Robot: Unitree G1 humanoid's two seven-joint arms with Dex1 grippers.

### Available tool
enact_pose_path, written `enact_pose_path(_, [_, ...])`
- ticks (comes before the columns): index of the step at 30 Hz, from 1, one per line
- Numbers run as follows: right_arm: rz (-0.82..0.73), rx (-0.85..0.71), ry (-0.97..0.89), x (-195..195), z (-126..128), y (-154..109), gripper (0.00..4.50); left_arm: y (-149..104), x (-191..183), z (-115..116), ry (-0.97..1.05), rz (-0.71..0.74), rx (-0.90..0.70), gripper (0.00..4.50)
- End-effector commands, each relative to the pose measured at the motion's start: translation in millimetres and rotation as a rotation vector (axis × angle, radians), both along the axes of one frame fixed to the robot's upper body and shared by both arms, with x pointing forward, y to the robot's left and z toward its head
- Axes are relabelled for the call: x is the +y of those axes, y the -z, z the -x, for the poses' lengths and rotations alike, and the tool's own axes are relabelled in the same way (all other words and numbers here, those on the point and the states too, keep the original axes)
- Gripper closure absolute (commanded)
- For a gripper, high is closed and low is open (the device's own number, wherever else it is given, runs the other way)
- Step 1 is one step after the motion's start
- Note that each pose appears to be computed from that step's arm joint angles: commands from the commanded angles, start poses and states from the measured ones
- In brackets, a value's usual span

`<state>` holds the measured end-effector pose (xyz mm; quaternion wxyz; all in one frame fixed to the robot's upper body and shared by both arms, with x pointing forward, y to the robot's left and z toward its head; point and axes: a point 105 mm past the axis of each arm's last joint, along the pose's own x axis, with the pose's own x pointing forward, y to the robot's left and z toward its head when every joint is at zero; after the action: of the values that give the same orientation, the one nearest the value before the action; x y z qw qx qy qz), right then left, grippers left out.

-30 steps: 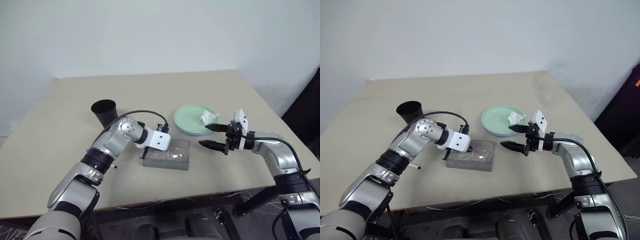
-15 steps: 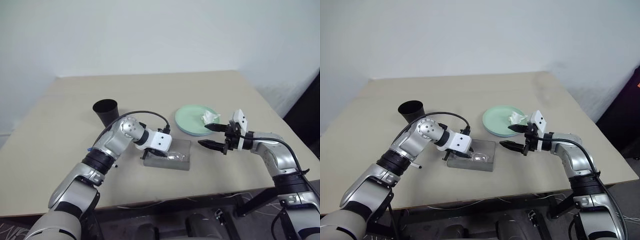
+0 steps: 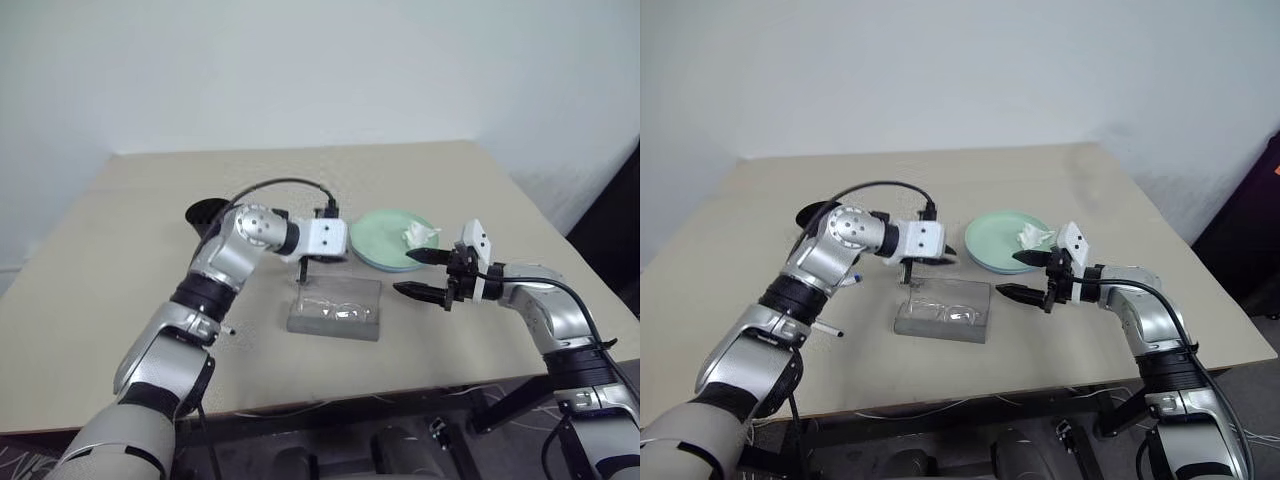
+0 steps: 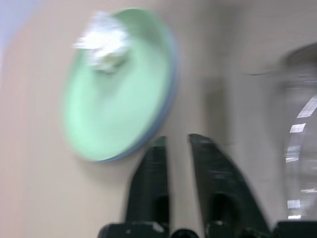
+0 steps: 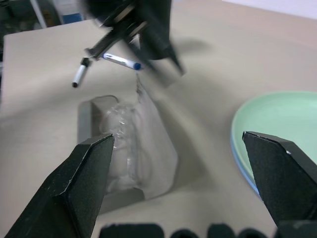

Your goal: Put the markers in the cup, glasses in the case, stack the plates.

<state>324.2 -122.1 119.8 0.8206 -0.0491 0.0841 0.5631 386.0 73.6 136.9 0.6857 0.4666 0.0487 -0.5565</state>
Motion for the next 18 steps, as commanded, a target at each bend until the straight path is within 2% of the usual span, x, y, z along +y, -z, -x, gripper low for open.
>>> enact_pose_path(1, [-0.019,-0.039,-0.071,7,11,-16,0.00,-20,1,-17,-0.042,0.041,-0.087,4.46])
enact_pose_path(7, [-0.014,-0.045,-0.073,11,15,-15,0.00,-2,7,-27,-0.063,-0.039,-0.080,4.46])
enact_pose_path(12, [-0.016,-0.062,-0.042,8,12,-16,0.00,32,10,-12,0.010,-0.125,0.040,4.46])
enact_pose_path(15, [-0.024,-0.068,-0.032,7,11,-18,0.00,42,12,-5,0.032,-0.142,0.102,4.46])
enact_pose_path(18, [-0.027,-0.067,-0.028,8,11,-18,0.00,42,9,5,0.061,-0.095,0.178,4.46])
